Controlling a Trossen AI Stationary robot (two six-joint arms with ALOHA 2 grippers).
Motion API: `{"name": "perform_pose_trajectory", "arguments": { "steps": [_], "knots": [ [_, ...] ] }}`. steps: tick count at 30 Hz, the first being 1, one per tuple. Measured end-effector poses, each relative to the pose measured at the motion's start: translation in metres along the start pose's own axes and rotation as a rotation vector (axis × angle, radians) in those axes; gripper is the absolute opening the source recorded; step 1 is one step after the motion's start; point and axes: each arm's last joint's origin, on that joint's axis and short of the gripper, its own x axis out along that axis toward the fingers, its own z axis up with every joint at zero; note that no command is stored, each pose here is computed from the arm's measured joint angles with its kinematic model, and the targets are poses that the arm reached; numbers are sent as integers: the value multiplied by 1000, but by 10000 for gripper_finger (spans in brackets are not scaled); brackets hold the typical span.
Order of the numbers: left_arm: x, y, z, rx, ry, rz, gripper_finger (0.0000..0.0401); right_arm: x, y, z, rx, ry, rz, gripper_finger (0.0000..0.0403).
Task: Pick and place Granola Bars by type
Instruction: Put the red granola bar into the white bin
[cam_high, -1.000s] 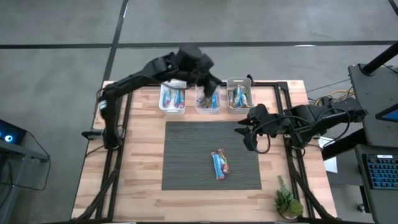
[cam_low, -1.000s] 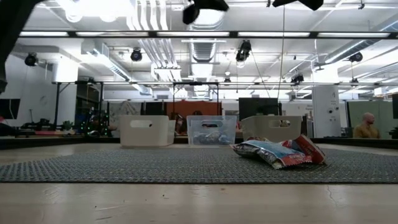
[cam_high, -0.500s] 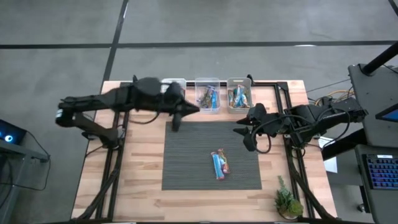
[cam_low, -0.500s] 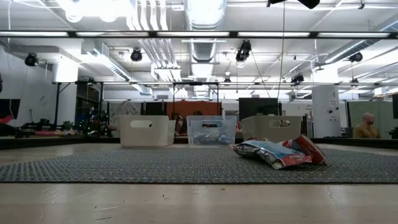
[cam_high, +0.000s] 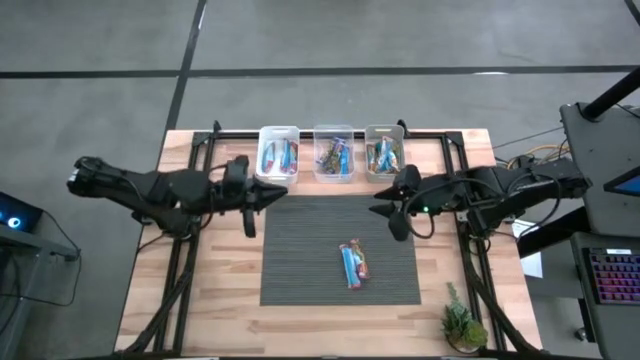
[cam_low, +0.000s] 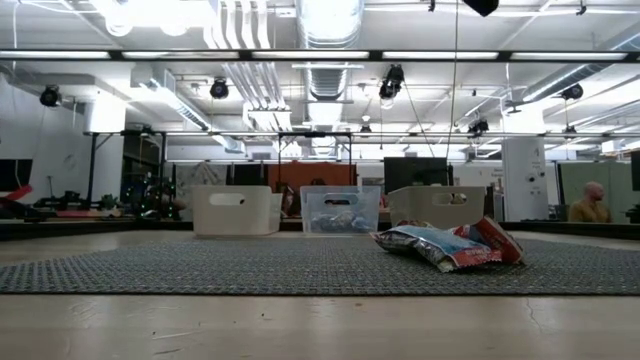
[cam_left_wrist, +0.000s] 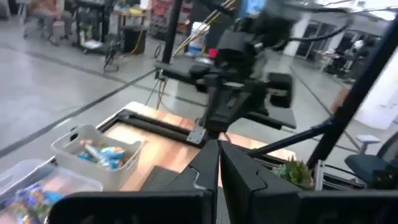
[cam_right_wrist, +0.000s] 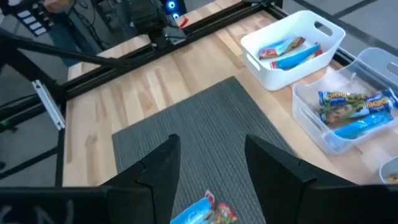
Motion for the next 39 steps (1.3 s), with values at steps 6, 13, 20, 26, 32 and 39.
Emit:
{"name": "perform_pose_trajectory", "arguments": {
  "steps": [6,13,20,26,32,39],
  "knots": [
    [-5,-4,-15,86,8,-40,0,13,-3,8,-44,-27,32,171],
    [-14,6,-19,92,-60,-119,0,17,-6,13,-93,-59,29,171],
    [-27,28,-25,90,-86,-110,0,20,-6,10,-106,-53,53,171],
    [-31,35,-37,83,-70,-106,0,38,-9,-7,-58,-75,89,171],
    [-31,37,-45,82,-51,-102,0,54,-18,-33,20,3,58,171],
    [-29,39,-56,94,-20,-94,0,65,-27,-57,134,71,18,171]
  ]
}}
